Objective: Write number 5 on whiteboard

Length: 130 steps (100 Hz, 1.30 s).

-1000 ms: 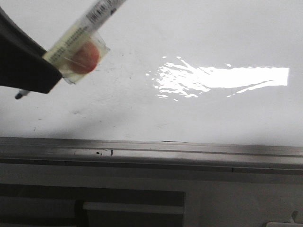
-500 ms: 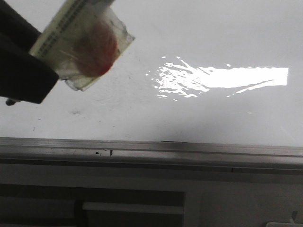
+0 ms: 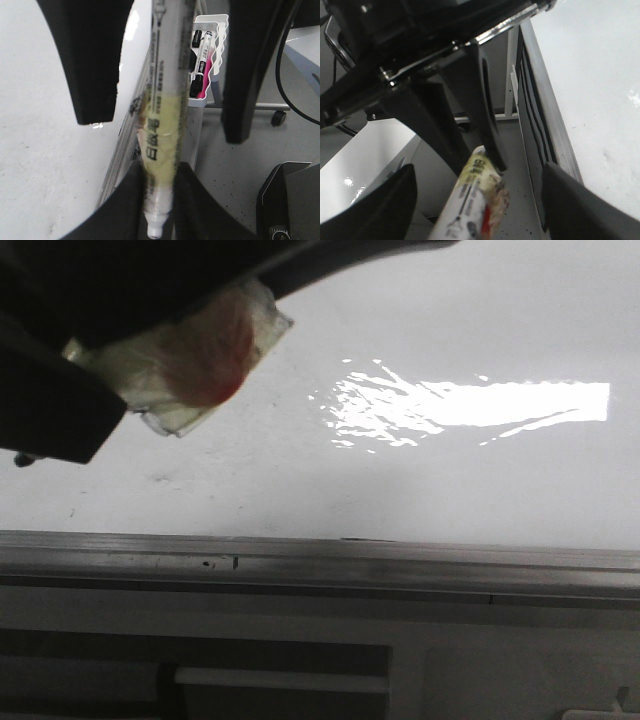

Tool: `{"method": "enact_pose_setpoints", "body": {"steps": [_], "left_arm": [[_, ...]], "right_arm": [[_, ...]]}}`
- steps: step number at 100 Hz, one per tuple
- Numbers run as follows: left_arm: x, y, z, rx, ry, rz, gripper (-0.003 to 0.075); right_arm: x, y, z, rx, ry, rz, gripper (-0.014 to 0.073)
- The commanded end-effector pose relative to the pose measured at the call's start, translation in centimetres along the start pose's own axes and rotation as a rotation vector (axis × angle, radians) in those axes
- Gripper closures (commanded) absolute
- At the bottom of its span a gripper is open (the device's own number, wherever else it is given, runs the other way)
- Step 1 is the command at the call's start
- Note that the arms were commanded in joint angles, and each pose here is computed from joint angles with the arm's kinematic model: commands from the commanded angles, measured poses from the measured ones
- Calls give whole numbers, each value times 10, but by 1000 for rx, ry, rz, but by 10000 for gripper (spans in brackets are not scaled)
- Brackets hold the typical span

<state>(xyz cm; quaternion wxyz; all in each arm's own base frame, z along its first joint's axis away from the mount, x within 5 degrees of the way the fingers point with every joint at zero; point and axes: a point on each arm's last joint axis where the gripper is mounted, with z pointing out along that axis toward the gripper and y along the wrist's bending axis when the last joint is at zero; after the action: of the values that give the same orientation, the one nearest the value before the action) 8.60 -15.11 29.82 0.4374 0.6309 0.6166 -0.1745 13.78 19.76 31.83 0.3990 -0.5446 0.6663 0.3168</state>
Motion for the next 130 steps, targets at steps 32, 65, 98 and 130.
{"method": "enact_pose_setpoints", "body": {"steps": [32,65,98,130], "left_arm": [[-15,8,-7,-68,-97,-19,740],[-17,10,-9,-89,-125,-75,598],[-21,7,-43,-151,-263,-216,223],[23,-4,-82,-378,-404,-431,419]], "right_arm": [[-14,-5,-2,47,-67,9,669],[-15,-5,-3,53,-71,6,658],[-23,-12,-33,239,-133,-92,656],[-2,-17,-77,447,-78,-115,654]]}}
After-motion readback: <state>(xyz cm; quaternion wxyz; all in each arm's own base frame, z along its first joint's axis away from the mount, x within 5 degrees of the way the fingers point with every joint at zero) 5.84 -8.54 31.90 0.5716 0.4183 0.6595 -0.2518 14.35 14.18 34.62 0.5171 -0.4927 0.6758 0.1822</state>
